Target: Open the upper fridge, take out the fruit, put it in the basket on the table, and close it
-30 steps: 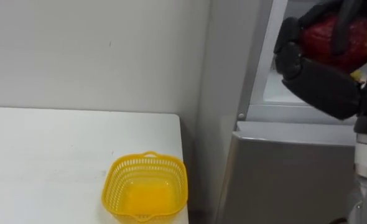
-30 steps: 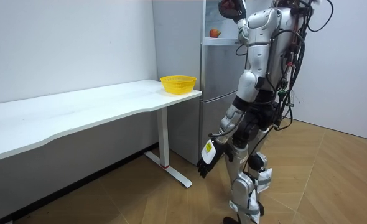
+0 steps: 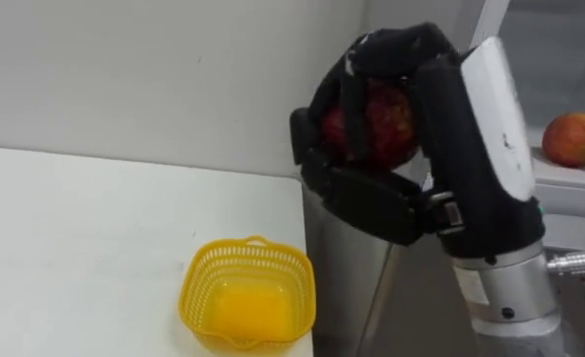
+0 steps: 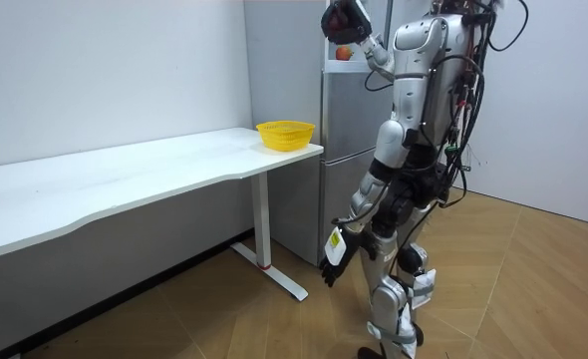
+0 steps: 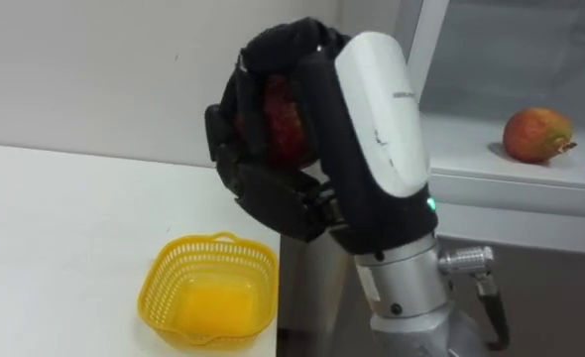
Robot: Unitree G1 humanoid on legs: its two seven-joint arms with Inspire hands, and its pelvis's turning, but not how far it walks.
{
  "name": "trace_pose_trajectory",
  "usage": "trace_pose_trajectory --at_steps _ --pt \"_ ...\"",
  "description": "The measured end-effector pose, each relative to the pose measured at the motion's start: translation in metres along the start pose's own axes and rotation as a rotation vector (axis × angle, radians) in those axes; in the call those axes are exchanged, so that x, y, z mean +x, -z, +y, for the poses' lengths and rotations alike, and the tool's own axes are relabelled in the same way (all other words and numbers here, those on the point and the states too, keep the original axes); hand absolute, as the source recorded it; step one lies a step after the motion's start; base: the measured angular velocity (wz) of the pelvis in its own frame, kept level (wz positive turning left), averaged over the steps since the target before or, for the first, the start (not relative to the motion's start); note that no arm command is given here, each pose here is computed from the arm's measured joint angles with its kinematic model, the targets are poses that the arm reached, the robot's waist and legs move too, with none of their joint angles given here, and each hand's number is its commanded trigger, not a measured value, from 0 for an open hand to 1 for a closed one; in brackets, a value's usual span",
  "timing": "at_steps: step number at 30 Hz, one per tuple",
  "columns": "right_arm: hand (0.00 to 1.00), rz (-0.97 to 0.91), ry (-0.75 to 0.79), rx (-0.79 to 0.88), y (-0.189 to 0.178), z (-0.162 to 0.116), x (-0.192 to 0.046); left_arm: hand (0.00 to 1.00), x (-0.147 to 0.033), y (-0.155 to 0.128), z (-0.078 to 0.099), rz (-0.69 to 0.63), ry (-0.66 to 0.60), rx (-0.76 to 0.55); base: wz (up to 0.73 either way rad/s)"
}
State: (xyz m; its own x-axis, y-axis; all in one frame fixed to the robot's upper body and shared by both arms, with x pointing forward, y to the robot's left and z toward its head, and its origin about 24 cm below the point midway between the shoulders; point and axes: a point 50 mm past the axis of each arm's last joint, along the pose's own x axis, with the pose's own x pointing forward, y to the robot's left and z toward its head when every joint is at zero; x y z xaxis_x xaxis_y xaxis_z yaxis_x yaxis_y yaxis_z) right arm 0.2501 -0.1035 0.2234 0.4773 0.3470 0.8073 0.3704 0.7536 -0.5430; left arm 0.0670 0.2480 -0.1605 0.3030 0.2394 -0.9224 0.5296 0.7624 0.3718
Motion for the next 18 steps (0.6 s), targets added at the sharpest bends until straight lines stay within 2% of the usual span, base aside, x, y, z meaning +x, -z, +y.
trace_pose_trajectory --at_steps 11,14,18 --pt "1.0 0.146 -0.244 -0.013 0.028 0.035 -0.01 0.0 0.0 0.003 0.001 0.01 0.014 0.004 0.01" --pt "1.0 0.148 -0.295 -0.064 0.032 0.045 -0.012 0.0 0.0 0.005 0.005 0.015 0.003 0.012 0.0" --pt "1.0 0.21 -0.388 -0.16 0.05 0.058 -0.026 0.0 0.0 0.002 0.008 0.003 -0.006 0.029 0.12"
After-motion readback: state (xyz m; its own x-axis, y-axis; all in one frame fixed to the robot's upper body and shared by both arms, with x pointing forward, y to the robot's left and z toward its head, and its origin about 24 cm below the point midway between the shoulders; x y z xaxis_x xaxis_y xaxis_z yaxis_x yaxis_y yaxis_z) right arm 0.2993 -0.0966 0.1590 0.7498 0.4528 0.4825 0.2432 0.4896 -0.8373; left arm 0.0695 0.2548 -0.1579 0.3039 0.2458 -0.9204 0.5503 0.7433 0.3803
